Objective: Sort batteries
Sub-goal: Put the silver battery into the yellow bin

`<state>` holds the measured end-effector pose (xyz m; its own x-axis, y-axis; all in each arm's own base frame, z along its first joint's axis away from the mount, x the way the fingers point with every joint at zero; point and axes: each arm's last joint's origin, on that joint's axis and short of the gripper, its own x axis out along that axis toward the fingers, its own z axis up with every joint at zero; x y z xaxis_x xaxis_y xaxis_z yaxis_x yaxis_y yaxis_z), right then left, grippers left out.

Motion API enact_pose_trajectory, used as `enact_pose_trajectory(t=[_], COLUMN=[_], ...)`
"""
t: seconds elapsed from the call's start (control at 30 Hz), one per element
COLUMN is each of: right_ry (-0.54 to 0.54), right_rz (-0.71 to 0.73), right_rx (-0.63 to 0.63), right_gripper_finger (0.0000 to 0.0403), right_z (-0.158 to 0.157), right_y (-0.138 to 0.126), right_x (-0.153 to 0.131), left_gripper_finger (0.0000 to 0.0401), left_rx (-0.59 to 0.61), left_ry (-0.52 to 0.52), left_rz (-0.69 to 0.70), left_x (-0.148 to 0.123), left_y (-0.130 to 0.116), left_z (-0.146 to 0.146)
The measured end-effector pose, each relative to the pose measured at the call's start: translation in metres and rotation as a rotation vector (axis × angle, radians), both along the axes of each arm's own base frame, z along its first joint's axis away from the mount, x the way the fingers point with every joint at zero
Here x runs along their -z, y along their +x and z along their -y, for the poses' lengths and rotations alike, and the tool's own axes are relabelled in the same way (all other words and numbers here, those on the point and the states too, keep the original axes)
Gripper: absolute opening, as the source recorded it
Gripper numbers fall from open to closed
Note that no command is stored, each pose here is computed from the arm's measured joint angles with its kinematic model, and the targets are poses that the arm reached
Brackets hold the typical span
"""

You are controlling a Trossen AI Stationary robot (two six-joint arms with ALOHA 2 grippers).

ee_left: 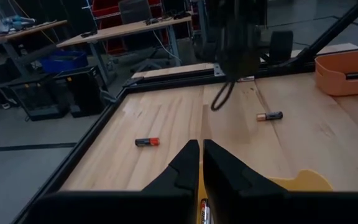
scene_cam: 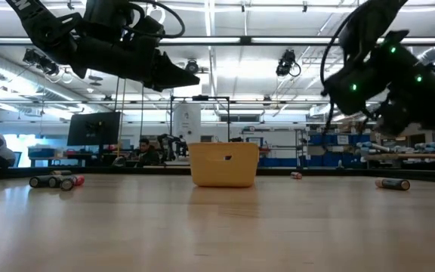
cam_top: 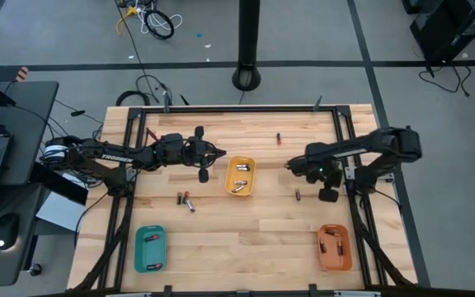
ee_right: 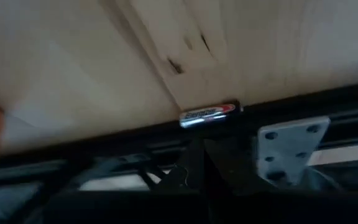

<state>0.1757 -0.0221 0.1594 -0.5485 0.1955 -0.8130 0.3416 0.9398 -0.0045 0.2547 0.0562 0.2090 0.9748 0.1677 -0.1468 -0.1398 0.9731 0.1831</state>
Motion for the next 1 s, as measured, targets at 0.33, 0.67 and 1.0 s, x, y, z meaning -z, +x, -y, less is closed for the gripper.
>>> enact_pose_trajectory(t=[0.33, 0.67, 1.0], right_ry=[0.057, 0.056, 0.048], right_rz=[-0.099, -0.205, -0.293], right_rx=[-0.064, -0.027, 0.078], right_gripper_finger=[0.0007, 0.0007, 0.0007], right_z=[0.005, 0.006, 0.018], right_y=[0.010, 0.007, 0.002], right_x=[0.030, 0.042, 0.056], left_gripper_finger=[0.0028, 0.0028, 0.0028], left_rx=[0.001, 0.002, 0.002], left_ry=[0.004, 0.006, 0.006], left_rz=[-0.001, -0.002, -0.005], left_x=[0.000, 0.000, 0.000], left_y=[0.000, 0.000, 0.000], left_z=[0.000, 0.000, 0.000])
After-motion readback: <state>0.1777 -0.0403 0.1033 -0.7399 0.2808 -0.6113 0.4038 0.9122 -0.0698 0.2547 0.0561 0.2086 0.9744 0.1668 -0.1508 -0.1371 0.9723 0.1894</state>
